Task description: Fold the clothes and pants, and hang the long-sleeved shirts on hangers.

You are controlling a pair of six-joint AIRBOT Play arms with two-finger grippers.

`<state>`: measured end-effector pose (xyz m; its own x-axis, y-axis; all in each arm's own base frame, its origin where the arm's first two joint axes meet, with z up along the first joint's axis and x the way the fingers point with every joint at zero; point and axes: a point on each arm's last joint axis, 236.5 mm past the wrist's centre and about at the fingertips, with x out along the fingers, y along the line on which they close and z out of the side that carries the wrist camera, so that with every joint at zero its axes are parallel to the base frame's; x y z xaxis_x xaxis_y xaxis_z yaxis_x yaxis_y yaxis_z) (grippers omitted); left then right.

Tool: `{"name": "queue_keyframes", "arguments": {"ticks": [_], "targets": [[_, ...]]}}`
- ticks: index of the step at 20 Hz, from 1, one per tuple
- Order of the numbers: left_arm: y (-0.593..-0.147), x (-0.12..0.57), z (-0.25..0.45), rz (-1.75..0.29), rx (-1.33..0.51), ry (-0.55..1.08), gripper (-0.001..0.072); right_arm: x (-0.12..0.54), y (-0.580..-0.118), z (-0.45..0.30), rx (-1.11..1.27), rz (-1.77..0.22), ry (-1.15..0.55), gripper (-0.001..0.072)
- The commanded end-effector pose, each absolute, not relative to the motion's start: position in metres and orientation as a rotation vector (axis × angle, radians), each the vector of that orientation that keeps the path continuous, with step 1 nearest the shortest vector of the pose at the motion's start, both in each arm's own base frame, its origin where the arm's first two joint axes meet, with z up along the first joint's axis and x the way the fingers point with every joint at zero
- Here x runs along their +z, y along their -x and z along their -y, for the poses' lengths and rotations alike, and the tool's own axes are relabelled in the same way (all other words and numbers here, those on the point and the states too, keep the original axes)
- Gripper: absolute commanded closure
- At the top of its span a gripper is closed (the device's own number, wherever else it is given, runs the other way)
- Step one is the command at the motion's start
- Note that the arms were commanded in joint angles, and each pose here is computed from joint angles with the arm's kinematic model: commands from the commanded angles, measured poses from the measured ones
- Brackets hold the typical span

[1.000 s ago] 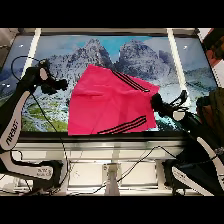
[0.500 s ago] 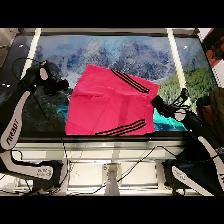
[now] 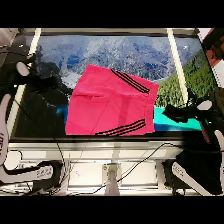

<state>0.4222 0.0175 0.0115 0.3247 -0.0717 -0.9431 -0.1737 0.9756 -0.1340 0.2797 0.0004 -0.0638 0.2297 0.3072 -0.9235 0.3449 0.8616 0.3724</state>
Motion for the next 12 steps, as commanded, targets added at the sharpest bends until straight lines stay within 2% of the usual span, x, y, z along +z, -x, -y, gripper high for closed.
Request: {"name": "queue_keyframes", "arguments": {"ticks": [1, 6, 9, 12], "targets": [[-0.381, 0.018, -0.039, -1.360, -0.022, 0.190, 0.0173, -0.062, -0.239, -0.013, 0.187, -1.499, -0.560, 0.0320], [-0.364, 0.023, -0.030, -1.339, -0.102, 0.425, 0.0173, -0.070, -0.235, -0.060, 0.308, -1.429, -0.769, 0.0321], [-0.341, 0.016, -0.026, -1.298, -0.087, 0.424, 0.0173, -0.078, -0.226, -0.076, 0.320, -1.401, -0.842, 0.0320], [-0.312, 0.001, -0.020, -1.252, -0.060, 0.414, 0.0173, -0.078, -0.229, -0.072, 0.276, -1.325, -0.822, 0.0322]]}}
